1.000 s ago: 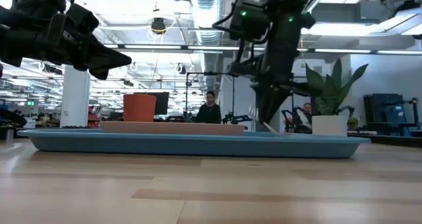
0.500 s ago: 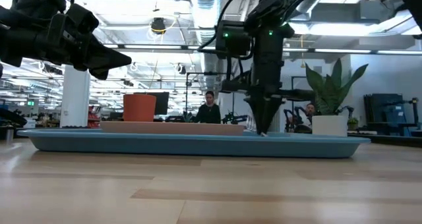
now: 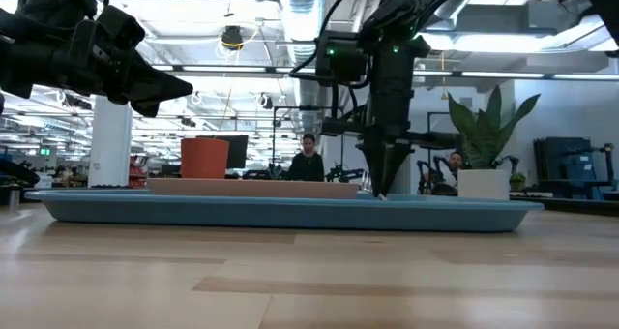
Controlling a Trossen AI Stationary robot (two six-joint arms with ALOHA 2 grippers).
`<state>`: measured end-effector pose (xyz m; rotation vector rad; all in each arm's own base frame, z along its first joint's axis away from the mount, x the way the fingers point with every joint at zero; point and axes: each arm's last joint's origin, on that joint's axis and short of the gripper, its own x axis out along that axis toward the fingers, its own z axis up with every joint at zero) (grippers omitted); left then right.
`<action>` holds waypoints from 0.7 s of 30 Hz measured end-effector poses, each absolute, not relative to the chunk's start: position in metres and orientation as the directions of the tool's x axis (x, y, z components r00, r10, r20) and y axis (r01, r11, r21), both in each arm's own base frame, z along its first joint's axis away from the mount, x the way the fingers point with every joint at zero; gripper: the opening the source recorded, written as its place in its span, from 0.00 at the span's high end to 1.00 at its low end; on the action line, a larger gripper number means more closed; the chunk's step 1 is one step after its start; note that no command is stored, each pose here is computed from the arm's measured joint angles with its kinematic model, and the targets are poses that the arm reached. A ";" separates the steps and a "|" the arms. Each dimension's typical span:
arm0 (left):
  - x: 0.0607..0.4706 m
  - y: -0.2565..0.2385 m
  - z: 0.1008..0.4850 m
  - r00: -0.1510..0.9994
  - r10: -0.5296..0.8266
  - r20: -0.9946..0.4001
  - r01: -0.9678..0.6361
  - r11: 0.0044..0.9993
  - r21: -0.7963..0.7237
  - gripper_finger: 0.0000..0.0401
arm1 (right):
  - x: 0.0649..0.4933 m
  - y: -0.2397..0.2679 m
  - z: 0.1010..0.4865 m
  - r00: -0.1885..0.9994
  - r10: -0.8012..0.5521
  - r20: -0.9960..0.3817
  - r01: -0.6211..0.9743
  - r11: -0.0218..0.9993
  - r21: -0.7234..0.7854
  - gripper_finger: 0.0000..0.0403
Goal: Pick and place plate/cup/fork/spoon on tray
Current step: Put the orange fork on the blue tray to the right of the orange plate
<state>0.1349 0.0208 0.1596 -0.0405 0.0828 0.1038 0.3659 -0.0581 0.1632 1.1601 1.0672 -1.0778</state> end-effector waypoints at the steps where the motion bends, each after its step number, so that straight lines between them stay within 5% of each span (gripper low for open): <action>1: 0.135 0.021 0.160 0.991 0.102 -0.085 -0.105 0.994 -0.036 1.00 | 0.366 -0.057 0.163 0.158 -0.079 -0.984 0.985 0.086 0.152 0.95; 21: 0.135 0.021 0.159 0.991 0.101 -0.091 -0.105 0.994 -0.036 1.00 | 0.374 -0.054 0.144 0.139 -0.076 -0.987 0.989 0.066 0.135 0.95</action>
